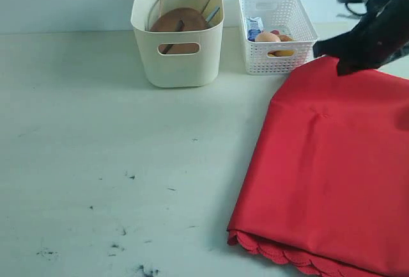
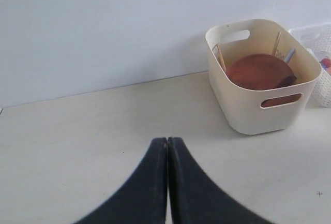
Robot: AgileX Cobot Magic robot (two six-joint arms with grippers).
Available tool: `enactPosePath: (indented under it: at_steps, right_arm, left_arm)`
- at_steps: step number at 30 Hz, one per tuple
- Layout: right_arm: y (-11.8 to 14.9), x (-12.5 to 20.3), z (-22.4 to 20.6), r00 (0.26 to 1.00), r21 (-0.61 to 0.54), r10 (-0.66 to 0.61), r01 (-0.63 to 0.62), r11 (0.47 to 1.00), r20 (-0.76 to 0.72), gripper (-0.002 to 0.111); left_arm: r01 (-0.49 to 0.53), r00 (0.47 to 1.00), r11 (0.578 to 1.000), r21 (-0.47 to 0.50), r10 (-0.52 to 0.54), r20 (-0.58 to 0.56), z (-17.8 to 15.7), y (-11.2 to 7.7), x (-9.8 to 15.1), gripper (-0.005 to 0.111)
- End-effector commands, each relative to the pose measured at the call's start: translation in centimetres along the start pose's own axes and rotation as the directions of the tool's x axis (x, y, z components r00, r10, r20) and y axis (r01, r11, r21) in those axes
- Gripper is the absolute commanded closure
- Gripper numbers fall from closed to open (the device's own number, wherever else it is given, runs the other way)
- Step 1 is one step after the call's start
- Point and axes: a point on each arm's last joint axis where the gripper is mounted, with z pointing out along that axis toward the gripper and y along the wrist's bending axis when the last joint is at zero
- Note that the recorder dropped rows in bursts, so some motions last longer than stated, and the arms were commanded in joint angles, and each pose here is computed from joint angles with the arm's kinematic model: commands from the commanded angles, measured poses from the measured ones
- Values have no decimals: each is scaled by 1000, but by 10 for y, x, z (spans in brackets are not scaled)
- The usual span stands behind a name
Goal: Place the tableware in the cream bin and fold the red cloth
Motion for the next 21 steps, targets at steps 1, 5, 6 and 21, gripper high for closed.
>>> enactPosePath:
  at_steps: [1,5,6,21]
  right_arm:
    - [-2,21,35,981,-6,-58,58,998,-186,108]
    - [-24,30,48,967,22,-26,32,999,-254,108]
    - [-31,31,50,966,32,-13,22,999,-260,108]
    - [-154,46,60,960,237,197,-148,960,-200,108]
  left_arm:
    - [29,1000,1000,-4,-29,10,-9,7,8,104]
    - [35,999,999,-3,-35,7,-10,9,11,104]
    - [34,999,999,-3,-34,5,-10,9,12,104]
    - [69,997,997,28,-67,-48,-7,4,20,104]
